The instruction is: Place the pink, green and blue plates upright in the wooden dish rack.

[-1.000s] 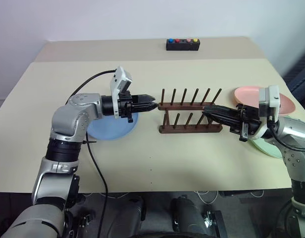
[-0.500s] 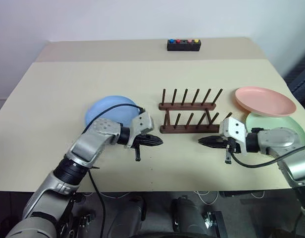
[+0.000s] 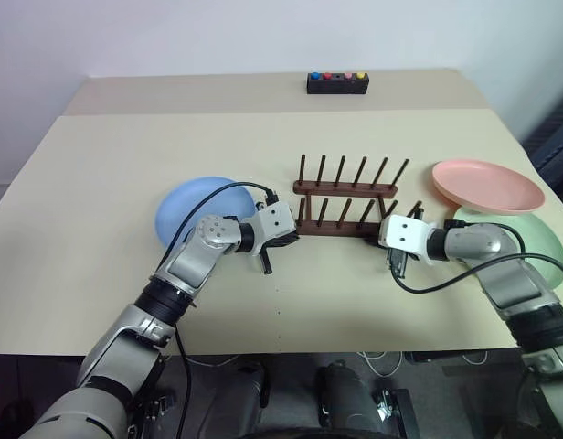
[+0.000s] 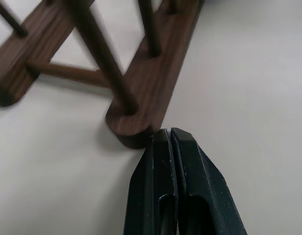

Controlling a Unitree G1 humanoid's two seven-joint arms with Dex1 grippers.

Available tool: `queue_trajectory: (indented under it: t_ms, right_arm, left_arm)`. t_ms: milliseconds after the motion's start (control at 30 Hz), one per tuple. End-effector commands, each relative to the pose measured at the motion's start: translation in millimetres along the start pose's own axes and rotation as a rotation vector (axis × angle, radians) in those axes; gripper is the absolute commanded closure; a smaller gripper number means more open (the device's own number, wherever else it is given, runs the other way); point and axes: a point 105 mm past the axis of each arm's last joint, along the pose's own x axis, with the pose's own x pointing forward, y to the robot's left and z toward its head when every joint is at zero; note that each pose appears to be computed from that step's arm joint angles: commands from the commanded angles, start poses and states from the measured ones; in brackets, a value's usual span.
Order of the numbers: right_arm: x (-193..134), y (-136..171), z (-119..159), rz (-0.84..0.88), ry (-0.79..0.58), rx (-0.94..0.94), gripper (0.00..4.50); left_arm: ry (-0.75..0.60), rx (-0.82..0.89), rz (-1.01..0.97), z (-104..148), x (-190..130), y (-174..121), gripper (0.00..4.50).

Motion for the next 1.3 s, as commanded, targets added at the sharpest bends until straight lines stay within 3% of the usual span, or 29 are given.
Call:
queue_trajectory:
  t_ms: [33, 367, 767, 1100, 1167, 1200, 1267, 1300]
  right_arm:
    - [9.5, -18.2, 1.0, -0.084, 0.014, -0.081, 4.50]
    - [35.2, -45.2, 13.3, -0.157, -0.025, -0.137, 4.50]
    - [50.8, -75.3, 13.8, -0.271, 0.008, -0.186, 4.50]
    - [20.9, -57.9, 47.8, -0.129, -0.318, 0.059, 4.50]
    - [7.3, -58.1, 56.5, -0.102, -0.395, 0.158, 4.50]
    - [-1.1, -58.6, 59.5, -0.092, -0.426, 0.190, 4.26]
    - [-20.1, -64.4, 66.7, -0.092, -0.505, 0.292, 3.72]
    - [-26.2, -65.7, 69.2, -0.093, -0.526, 0.315, 3.21]
  left_arm:
    - [-0.003, 0.006, 0.074, 1.9, 5.8, 14.4, 4.47]
    - [0.013, 0.044, 0.381, 4.1, 0.8, 78.6, 4.47]
    - [0.025, 0.050, 0.424, -1.7, -2.1, 92.2, 4.47]
    - [-0.079, 0.019, 0.372, 15.0, -19.0, 91.2, 4.47]
    - [-0.148, -0.068, 0.359, 21.7, -35.2, 95.0, 4.47]
    - [-0.190, -0.130, 0.328, 25.1, -43.8, 94.5, 4.50]
    - [-0.278, -0.210, 0.250, 34.7, -60.8, 89.4, 3.94]
    - [-0.307, -0.231, 0.225, 38.5, -66.5, 87.4, 3.61]
